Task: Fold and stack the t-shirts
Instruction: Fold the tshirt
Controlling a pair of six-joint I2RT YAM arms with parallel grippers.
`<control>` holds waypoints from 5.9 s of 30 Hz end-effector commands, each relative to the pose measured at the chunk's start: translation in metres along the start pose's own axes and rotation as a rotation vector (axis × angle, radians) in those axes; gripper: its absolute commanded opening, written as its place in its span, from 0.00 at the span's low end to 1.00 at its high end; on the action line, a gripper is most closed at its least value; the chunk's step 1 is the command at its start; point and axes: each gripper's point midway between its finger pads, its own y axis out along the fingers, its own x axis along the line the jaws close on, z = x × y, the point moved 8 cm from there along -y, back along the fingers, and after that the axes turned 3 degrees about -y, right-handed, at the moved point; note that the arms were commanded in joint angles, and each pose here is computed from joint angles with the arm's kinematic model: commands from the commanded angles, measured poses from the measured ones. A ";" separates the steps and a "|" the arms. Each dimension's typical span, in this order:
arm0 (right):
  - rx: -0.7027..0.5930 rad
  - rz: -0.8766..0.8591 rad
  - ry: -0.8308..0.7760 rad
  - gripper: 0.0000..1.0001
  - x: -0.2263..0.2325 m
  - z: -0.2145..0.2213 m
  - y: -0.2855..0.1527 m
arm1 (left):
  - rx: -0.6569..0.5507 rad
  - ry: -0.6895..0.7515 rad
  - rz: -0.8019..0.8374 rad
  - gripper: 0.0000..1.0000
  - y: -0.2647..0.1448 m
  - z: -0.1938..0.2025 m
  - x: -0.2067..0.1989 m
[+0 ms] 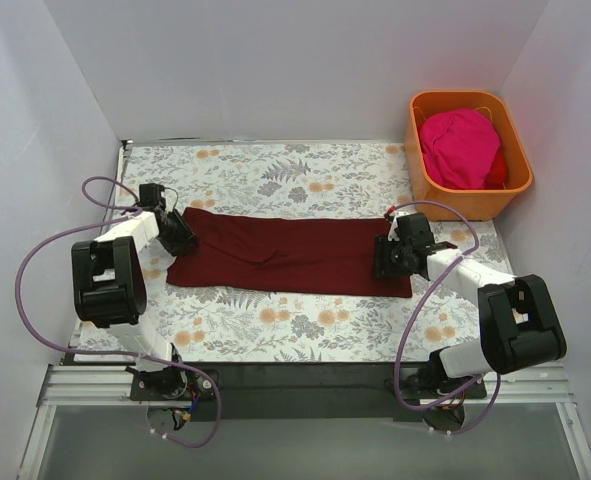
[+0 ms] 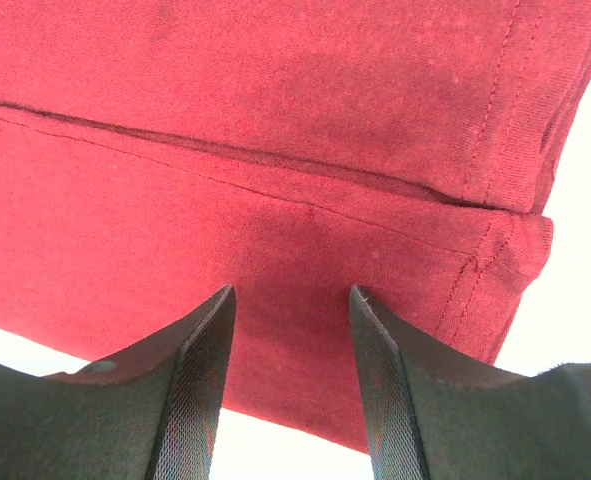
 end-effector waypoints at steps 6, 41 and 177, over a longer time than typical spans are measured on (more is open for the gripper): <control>0.259 0.049 0.073 0.57 -0.009 0.053 -0.004 | -0.041 -0.034 -0.243 0.23 0.016 -0.001 0.024; 0.251 -0.160 -0.410 0.48 0.103 0.043 -0.031 | -0.152 0.019 -0.070 0.47 -0.029 -0.001 -0.096; -0.275 -0.410 0.178 0.36 0.085 -0.217 0.130 | 0.677 0.577 0.132 0.40 -0.071 0.286 -0.070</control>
